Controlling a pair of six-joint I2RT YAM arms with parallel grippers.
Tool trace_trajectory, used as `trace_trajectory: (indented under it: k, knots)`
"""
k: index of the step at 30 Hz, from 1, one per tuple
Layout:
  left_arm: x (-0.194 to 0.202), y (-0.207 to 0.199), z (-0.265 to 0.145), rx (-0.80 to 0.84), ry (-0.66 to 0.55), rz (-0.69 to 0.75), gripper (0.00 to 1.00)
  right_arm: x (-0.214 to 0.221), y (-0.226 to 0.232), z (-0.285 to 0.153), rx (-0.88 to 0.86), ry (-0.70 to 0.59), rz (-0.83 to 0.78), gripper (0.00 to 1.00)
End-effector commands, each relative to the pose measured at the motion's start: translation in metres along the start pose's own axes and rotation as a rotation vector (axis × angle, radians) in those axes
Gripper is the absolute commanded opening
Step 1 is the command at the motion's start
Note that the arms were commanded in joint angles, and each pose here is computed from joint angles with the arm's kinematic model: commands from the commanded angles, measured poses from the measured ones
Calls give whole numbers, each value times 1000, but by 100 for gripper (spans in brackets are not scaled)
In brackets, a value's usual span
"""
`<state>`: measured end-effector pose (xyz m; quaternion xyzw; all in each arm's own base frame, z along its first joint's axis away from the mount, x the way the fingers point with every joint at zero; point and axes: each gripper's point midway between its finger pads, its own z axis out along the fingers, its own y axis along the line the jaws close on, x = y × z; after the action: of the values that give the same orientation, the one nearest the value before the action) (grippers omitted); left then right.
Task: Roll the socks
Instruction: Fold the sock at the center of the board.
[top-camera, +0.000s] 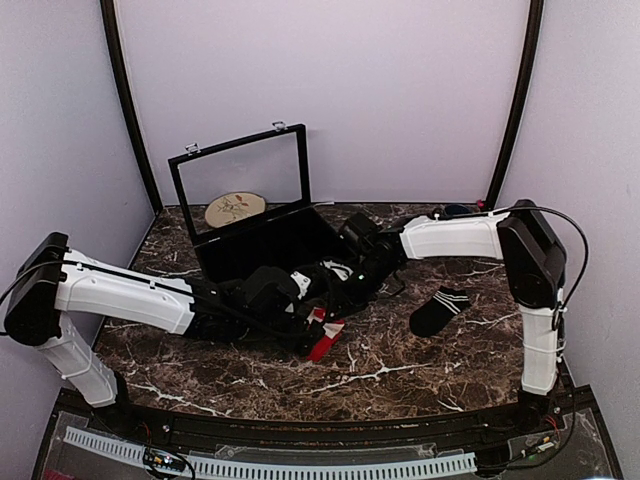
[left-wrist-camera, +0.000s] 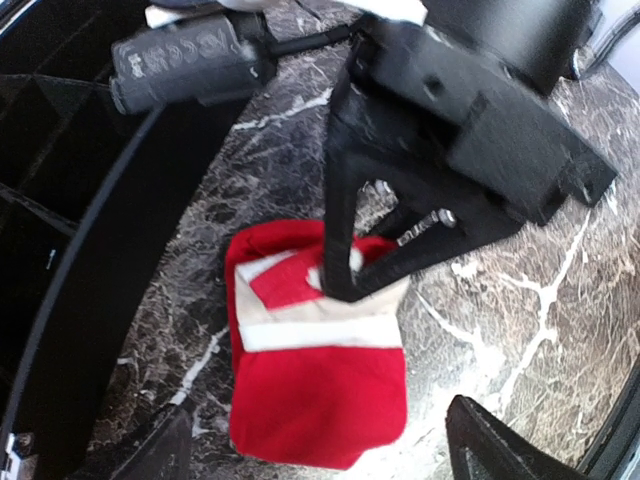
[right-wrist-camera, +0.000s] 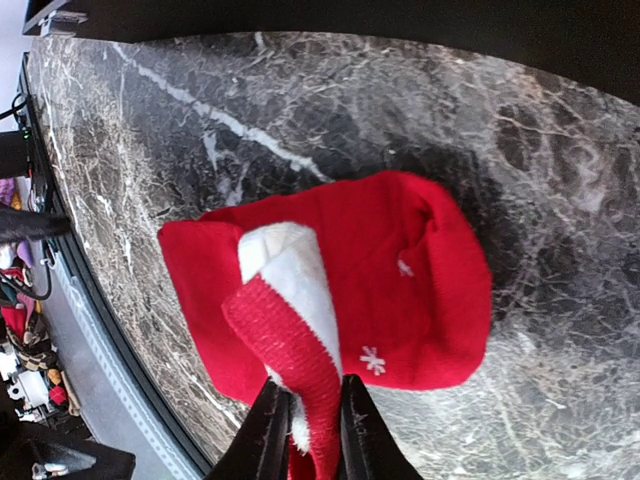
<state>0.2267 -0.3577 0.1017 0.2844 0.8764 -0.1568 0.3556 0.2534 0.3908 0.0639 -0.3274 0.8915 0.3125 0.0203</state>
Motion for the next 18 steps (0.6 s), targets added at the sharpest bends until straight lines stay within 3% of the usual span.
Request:
trace_trajectory:
  k: [1, 10, 18]
  knots:
    - [14, -4, 5, 19, 26, -28, 87, -7, -8, -3, 18, -1, -14, 17]
    - [23, 8, 23, -94, 79, -34, 79, -12, -15, 1, 31, 6, -19, 19]
    - [28, 14, 34, -151, 108, -39, 78, -13, -21, 4, 48, 12, -18, 20]
